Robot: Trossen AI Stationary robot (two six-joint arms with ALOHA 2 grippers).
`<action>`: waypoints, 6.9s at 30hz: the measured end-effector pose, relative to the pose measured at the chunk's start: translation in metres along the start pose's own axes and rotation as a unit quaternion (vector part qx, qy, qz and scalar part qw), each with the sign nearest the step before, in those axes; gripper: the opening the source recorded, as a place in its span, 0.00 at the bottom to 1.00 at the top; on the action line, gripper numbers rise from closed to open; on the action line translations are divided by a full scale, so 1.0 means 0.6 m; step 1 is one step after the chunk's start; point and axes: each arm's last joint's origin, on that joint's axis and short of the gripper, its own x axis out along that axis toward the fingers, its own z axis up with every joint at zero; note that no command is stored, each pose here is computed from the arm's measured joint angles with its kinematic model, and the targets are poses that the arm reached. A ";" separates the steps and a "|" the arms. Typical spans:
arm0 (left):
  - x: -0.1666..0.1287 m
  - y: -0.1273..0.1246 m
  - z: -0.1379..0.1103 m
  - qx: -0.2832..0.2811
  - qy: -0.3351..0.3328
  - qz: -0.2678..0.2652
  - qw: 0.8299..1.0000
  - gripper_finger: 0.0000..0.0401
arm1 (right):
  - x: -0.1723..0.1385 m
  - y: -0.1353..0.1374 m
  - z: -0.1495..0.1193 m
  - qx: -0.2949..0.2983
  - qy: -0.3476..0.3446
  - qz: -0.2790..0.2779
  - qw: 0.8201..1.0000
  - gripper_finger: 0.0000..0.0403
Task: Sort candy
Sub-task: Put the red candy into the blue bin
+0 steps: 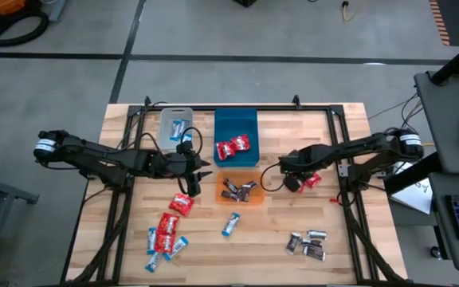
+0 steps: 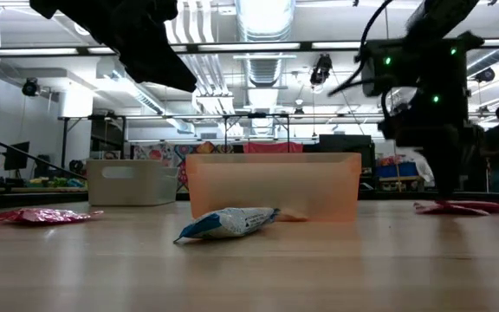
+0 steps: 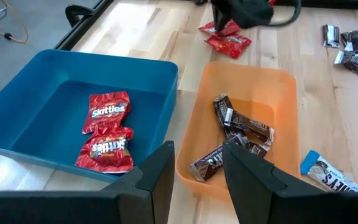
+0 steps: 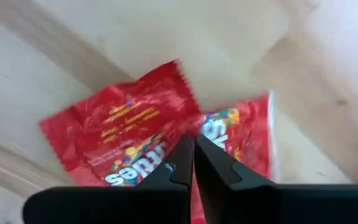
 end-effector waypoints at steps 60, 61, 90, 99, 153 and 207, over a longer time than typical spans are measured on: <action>0.000 -0.001 0.002 0.011 -0.007 -0.001 1.000 0.30 | 0.076 -0.026 0.024 -0.095 0.183 -0.016 0.978 0.48; 0.000 -0.001 0.002 0.011 -0.007 -0.001 1.000 0.30 | 0.076 -0.026 0.025 -0.094 0.180 -0.017 0.979 0.44; 0.000 -0.001 0.002 0.008 -0.009 -0.001 1.000 0.30 | -0.033 -0.062 0.009 -0.022 0.015 -0.006 1.000 0.06; 0.000 -0.001 0.005 0.003 -0.017 -0.003 1.000 0.30 | -0.107 -0.045 0.057 -0.020 -0.278 0.116 0.953 0.05; 0.000 -0.002 0.011 -0.003 -0.036 -0.006 0.999 0.30 | -0.007 0.043 0.226 -0.101 -0.580 0.093 0.803 0.06; -0.095 -0.106 -0.047 -0.400 0.336 -0.042 0.852 0.28 | -0.198 0.075 0.181 -0.192 -0.465 0.114 0.857 0.52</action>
